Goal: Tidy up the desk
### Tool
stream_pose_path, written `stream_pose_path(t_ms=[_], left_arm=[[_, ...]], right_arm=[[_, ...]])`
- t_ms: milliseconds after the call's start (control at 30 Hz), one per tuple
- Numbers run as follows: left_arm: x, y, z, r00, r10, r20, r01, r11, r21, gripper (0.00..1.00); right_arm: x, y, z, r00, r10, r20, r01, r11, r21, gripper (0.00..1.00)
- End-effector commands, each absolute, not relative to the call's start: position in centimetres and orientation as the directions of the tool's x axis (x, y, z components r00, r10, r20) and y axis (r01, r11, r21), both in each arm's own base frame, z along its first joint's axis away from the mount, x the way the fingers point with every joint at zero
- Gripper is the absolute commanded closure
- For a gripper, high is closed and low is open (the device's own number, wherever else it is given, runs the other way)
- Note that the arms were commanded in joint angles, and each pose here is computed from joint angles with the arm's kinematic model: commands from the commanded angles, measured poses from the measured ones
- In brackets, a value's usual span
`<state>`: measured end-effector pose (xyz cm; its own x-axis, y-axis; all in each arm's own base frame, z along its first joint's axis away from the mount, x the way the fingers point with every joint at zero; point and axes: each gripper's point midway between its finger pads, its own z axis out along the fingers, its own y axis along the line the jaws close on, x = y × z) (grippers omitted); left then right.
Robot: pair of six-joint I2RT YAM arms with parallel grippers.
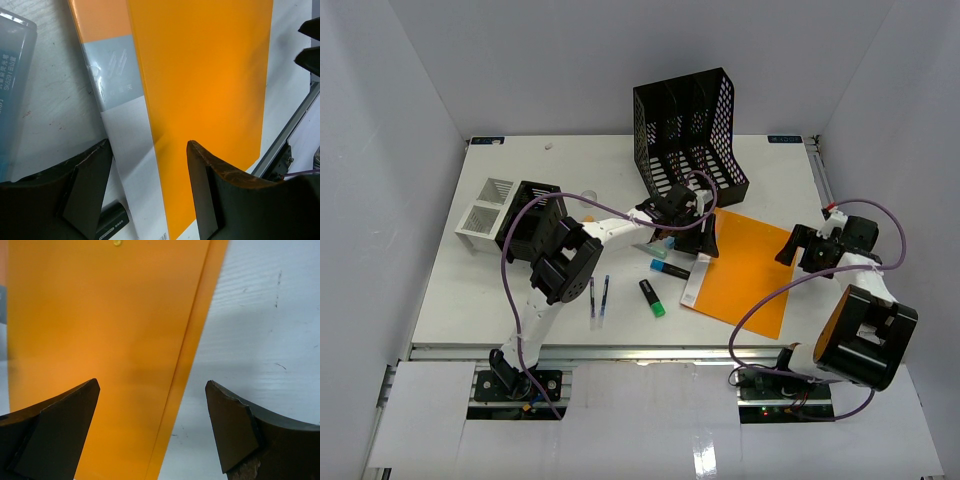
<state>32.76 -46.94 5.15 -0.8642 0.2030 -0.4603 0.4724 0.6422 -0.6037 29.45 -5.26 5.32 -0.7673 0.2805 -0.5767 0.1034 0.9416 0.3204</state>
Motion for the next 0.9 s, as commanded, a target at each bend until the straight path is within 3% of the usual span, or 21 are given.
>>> stream_pose_path(t_ms=[0,200,533,867], left_arm=[[32.4,-47.9,7.3,-0.850,0.193,-0.490,0.500,0.588,-0.636,0.29],[32.0,-48.3,7.7,-0.853,0.195,-0.485,0.503,0.558,-0.660,0.29],[31.2,-49.3,8.5,-0.859,0.194,-0.474,0.504,0.488,-0.713,0.29],[29.2,-51.2,12.2,-0.847,0.182,-0.499,0.530,0.249,-0.810,0.29]], right_arm=[[30.3,-6.5,4.6,-0.758,0.340,-0.557,0.179,0.929,0.324,0.07],[30.3,-5.0,2.7,-0.798,0.367,-0.478,0.157,0.892,0.423,0.11],[29.7,-2.8,0.8,-0.846,0.369,-0.385,0.120,0.836,0.536,0.33],[29.5,-2.4,0.1,-0.860,0.368,-0.354,0.121,0.820,0.559,0.43]])
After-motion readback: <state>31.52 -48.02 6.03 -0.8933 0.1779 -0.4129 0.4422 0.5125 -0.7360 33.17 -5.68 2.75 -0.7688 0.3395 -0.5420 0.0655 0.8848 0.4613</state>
